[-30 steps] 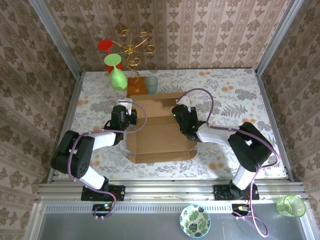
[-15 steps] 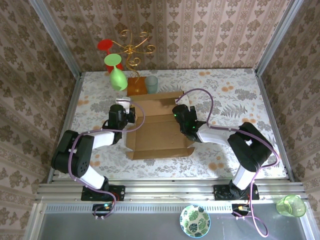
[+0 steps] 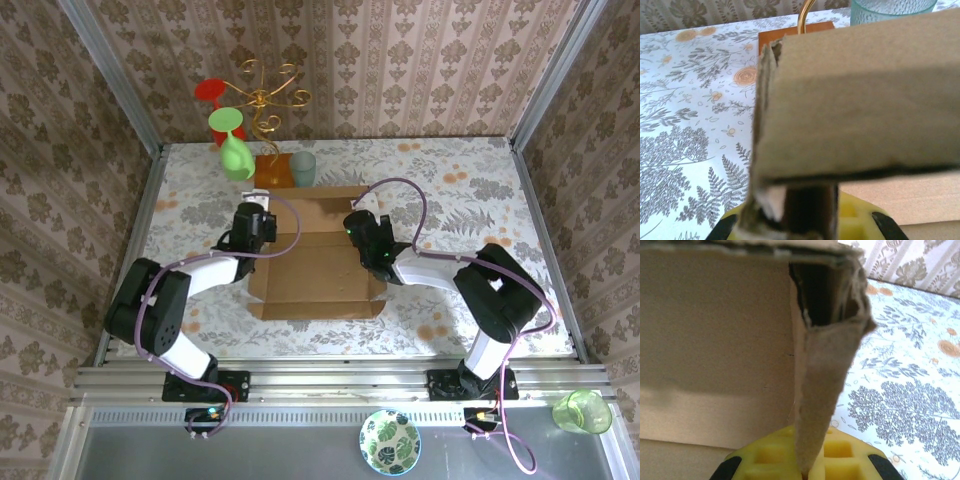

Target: Fold the paper box

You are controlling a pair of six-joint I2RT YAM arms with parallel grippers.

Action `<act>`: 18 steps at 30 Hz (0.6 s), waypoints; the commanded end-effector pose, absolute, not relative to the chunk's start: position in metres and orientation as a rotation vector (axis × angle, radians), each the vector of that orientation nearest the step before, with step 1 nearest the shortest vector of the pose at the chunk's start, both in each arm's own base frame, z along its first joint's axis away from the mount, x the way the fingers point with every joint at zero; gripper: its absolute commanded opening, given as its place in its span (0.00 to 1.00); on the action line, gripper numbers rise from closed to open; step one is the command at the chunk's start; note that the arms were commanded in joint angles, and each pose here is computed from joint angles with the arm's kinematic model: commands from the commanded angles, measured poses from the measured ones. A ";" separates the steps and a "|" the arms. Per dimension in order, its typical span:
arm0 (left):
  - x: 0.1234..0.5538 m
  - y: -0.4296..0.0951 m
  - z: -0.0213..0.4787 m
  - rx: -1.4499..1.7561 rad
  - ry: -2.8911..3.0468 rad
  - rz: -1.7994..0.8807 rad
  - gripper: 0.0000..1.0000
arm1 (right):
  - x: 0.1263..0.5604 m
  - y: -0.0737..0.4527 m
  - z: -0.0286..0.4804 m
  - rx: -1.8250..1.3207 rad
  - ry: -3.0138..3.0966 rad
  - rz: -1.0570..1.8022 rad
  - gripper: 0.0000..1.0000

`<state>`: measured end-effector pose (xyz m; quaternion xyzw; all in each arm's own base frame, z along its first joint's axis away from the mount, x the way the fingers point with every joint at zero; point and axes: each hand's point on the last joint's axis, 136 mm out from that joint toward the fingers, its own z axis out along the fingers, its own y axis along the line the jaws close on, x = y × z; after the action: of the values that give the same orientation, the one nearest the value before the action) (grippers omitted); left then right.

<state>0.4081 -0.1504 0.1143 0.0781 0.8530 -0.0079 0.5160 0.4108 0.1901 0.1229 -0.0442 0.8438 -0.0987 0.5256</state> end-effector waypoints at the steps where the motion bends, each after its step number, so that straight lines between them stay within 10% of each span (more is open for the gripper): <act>1: 0.400 -0.137 0.099 0.123 2.128 0.160 0.00 | 0.415 0.182 0.128 -0.030 2.014 -0.291 0.00; 11: 0.396 -0.166 0.104 0.260 2.065 0.002 0.00 | 0.422 0.177 0.129 0.017 2.017 -0.206 0.00; 18: 0.395 -0.163 0.101 0.289 2.100 0.018 0.00 | 0.434 0.174 0.148 0.013 1.984 0.108 0.30</act>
<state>0.4022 -0.1629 0.1118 0.0891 0.8524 0.0008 0.5152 0.4272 0.1643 0.1179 0.0002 0.8577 -0.0366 0.5128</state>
